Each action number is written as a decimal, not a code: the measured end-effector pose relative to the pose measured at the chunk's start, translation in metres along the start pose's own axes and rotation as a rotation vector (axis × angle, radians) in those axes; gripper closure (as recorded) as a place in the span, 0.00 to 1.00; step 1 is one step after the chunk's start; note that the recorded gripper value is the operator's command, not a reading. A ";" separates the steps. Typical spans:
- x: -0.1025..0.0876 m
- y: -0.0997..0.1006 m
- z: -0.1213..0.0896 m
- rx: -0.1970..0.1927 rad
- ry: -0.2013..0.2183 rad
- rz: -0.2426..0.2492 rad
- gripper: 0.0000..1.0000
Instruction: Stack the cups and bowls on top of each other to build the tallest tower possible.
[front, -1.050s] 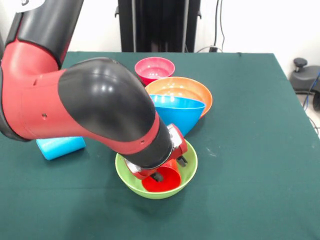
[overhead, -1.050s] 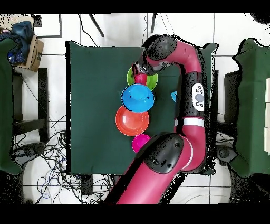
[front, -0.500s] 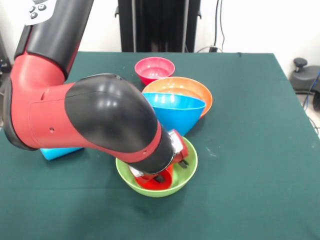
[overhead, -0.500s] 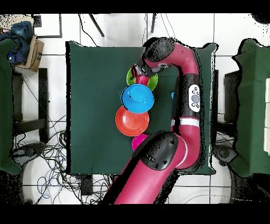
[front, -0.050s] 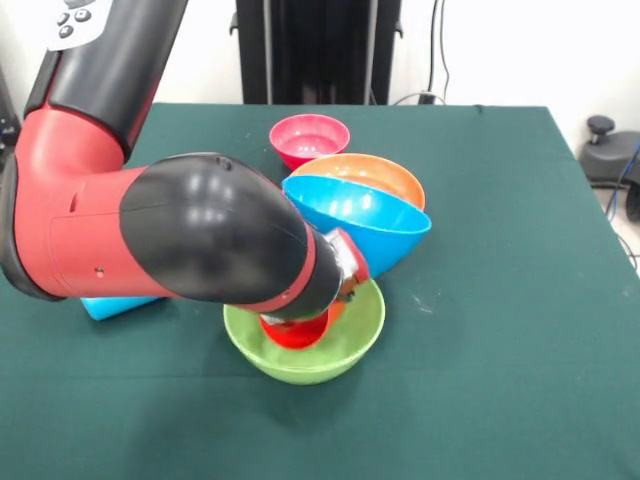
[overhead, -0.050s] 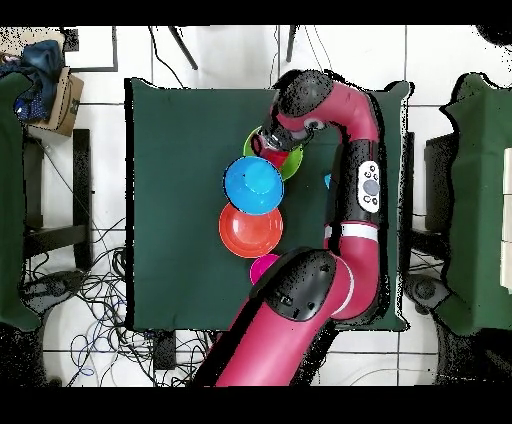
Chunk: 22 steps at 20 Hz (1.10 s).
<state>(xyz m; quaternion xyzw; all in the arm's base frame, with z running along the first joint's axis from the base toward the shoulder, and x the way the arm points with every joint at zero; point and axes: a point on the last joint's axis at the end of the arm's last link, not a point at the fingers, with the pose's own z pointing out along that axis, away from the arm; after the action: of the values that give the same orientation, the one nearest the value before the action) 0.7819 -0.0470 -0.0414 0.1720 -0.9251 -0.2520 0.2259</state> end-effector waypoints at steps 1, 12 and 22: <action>0.002 0.000 0.000 -0.004 0.013 0.002 1.00; 0.021 -0.006 0.007 -0.048 0.098 -0.028 1.00; 0.032 0.006 -0.023 -0.061 0.146 -0.045 1.00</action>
<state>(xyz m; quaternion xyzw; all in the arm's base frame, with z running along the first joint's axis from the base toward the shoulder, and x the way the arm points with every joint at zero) 0.7656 -0.0646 -0.0104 0.2035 -0.8941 -0.2719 0.2920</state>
